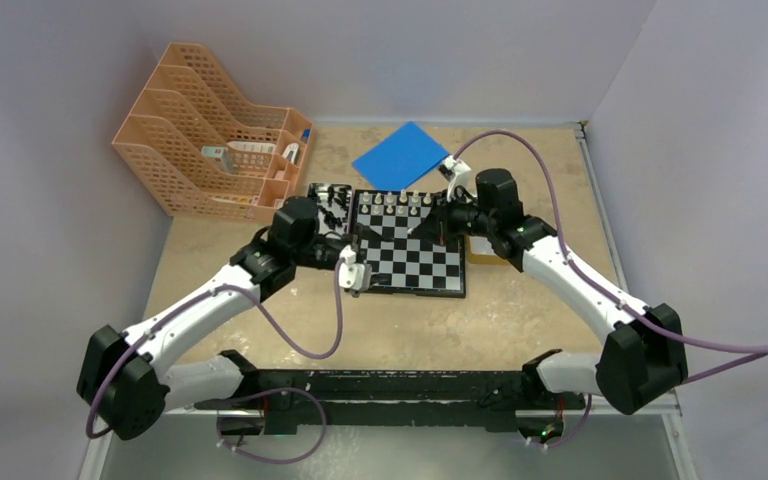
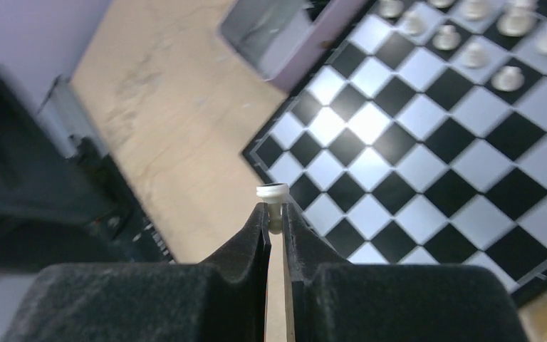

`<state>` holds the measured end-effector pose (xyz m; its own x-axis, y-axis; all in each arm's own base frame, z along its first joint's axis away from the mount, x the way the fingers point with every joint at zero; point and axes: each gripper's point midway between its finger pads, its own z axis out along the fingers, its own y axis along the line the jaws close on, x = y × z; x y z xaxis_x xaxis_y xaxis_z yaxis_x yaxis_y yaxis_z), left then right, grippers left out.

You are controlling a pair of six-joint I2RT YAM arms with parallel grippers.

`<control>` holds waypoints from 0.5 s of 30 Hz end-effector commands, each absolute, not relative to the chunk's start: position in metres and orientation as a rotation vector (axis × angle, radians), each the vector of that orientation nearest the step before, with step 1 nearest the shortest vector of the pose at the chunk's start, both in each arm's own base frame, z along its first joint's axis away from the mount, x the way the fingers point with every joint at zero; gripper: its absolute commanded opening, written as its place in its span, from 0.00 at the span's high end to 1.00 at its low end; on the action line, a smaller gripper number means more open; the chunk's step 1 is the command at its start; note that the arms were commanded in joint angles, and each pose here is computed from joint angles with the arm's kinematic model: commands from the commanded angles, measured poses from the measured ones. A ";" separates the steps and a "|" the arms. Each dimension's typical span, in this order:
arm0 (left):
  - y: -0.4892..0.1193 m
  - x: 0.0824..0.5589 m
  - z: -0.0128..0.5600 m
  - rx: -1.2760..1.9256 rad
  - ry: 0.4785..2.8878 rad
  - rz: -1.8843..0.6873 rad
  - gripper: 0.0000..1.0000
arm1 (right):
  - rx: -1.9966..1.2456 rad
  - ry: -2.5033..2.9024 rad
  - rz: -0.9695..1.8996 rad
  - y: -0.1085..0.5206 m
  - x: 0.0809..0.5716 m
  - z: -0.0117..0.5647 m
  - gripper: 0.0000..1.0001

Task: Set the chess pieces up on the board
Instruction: Place the chess piece on the chessboard.

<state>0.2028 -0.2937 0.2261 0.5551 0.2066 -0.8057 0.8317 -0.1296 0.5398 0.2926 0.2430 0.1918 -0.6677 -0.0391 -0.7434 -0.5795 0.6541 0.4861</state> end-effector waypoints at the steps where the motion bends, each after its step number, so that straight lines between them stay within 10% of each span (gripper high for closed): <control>1: -0.314 0.225 0.259 1.684 0.627 -0.544 0.31 | -0.646 1.996 1.180 0.265 0.259 0.230 0.92; 15: -0.331 0.246 0.254 1.674 0.604 -0.528 0.39 | -0.713 1.932 1.268 0.274 0.238 0.257 0.91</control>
